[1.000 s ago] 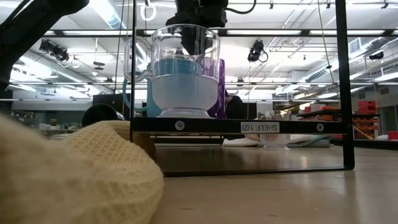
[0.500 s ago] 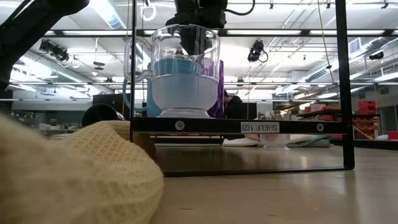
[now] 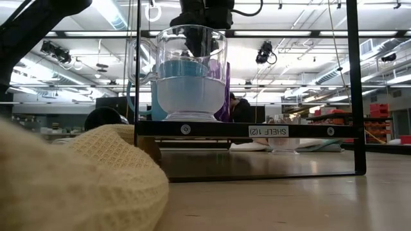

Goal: Stack small to large cups/mugs on shelf
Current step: Put the violet cup on the shelf, then put the light orange cup on the shelf

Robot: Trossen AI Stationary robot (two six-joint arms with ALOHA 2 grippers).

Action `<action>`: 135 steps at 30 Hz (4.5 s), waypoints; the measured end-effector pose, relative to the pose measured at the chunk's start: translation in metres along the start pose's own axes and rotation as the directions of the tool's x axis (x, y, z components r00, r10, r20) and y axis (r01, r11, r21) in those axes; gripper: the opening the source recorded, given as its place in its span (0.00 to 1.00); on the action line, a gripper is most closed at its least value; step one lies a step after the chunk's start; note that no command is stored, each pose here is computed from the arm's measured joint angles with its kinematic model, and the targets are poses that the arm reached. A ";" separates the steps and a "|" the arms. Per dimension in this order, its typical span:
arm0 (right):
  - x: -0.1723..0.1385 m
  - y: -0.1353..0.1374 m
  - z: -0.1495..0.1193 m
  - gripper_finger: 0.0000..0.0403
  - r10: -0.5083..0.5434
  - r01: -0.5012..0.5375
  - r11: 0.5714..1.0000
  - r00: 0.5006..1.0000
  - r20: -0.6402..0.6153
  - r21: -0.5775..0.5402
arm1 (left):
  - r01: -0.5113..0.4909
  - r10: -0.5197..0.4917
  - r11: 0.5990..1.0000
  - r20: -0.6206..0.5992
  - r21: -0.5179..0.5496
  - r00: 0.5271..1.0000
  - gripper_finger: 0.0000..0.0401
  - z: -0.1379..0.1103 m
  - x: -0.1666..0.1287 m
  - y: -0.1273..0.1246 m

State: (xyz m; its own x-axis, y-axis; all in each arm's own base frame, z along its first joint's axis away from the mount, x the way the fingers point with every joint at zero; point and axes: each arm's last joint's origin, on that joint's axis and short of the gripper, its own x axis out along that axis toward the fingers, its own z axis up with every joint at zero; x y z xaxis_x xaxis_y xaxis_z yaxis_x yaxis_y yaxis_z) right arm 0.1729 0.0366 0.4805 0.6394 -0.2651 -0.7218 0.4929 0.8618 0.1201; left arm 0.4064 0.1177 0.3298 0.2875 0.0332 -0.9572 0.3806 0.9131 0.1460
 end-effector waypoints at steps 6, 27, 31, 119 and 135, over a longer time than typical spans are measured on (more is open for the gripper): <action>0.000 0.000 0.000 0.14 0.000 0.000 1.000 1.000 0.000 0.000 | 0.003 -0.003 1.000 -0.002 -0.001 1.000 0.08 0.000 0.001 0.000; 0.000 0.000 0.000 0.14 0.000 0.000 1.000 1.000 -0.001 -0.001 | 0.006 -0.007 0.996 -0.011 -0.087 1.000 0.31 0.003 0.020 0.008; 0.000 0.000 0.000 0.14 0.000 0.000 1.000 1.000 -0.001 -0.001 | -0.001 0.000 0.995 -0.016 -0.100 1.000 0.39 0.000 0.020 0.011; 0.226 -0.112 -0.120 0.14 0.036 -0.050 0.998 0.934 0.355 0.032 | -0.329 0.324 0.932 0.760 -0.154 0.563 0.46 -0.053 -0.274 -0.141; 0.224 -0.116 -0.082 0.08 -0.035 0.087 0.969 0.975 0.219 -0.233 | -0.328 0.440 0.895 0.716 -0.301 0.542 0.44 -0.065 -0.275 -0.115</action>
State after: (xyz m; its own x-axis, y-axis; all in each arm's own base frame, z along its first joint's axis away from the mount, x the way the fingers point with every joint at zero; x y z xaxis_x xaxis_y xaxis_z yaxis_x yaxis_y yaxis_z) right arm 0.2108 -0.0878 0.2492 0.7358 -0.3830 -0.5585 0.3952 0.9125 -0.1052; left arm 0.2267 0.0294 0.5604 0.9528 0.1283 -0.2753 -0.0184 0.9290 0.3696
